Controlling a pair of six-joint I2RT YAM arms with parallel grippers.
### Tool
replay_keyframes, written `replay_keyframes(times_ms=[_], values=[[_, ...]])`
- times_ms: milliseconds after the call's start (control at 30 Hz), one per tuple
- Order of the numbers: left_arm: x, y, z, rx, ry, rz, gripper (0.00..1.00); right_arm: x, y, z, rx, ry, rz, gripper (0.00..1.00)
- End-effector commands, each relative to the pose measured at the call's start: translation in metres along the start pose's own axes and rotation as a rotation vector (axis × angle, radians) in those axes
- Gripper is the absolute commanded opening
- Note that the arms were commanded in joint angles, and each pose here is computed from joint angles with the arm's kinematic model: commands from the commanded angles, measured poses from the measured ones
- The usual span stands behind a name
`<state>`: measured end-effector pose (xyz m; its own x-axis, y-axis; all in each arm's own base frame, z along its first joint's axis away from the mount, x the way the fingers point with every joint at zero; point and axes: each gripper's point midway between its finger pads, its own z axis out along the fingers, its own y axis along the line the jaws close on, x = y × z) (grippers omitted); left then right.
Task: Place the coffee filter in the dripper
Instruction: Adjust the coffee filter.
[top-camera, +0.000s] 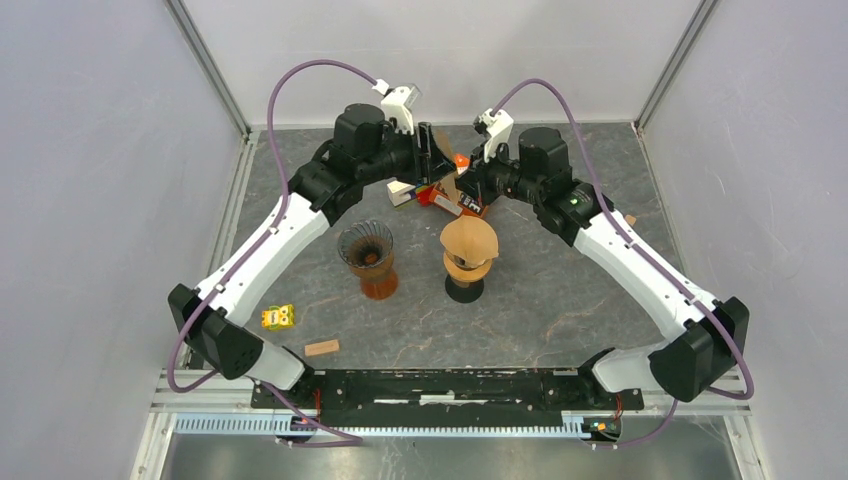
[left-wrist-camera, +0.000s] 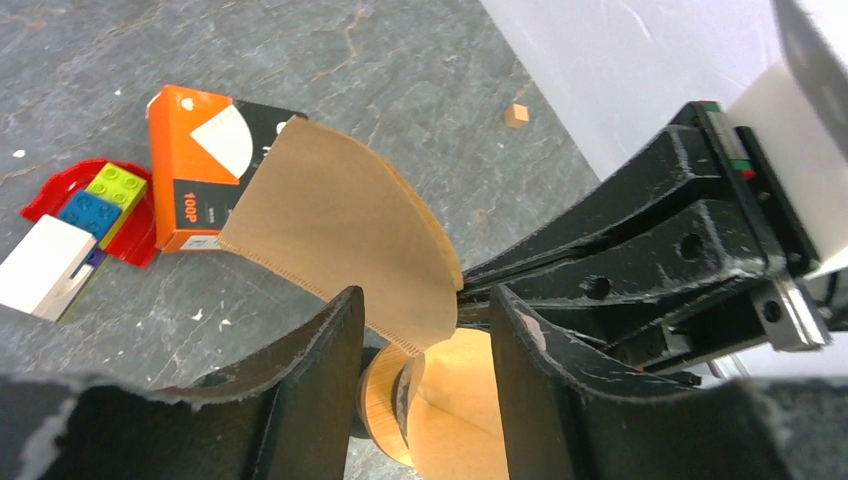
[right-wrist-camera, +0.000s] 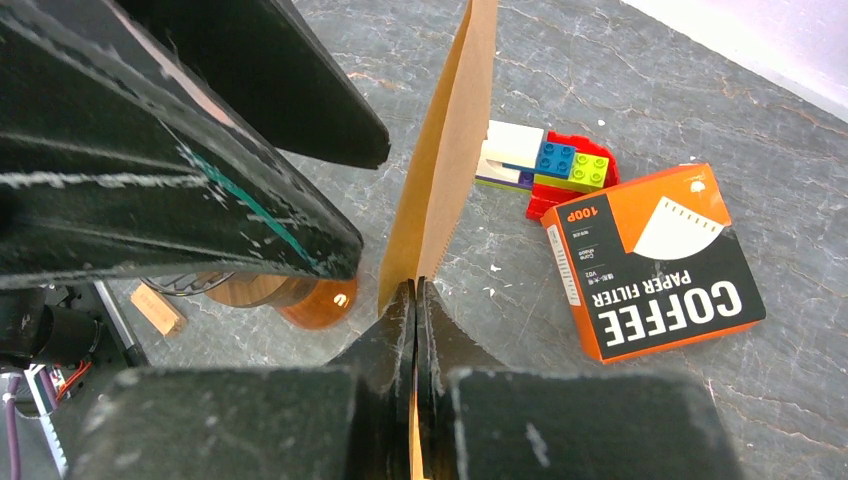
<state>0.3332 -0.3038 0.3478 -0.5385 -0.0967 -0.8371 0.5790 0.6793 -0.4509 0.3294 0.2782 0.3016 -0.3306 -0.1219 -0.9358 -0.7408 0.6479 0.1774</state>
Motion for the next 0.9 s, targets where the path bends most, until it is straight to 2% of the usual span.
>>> replay_keyframes(times_ms=[0,533,867], values=[[-0.011,0.005,0.001,-0.071,-0.028,0.052,0.55,-0.027,0.002,-0.002,0.010,-0.061,-0.026,0.00],[-0.006,0.010,0.008,-0.111,-0.018,0.082,0.51,-0.026,0.002,0.000,0.013,-0.056,-0.026,0.00],[-0.004,0.013,0.012,-0.119,-0.015,0.091,0.42,-0.025,0.002,-0.001,0.019,-0.055,-0.031,0.00]])
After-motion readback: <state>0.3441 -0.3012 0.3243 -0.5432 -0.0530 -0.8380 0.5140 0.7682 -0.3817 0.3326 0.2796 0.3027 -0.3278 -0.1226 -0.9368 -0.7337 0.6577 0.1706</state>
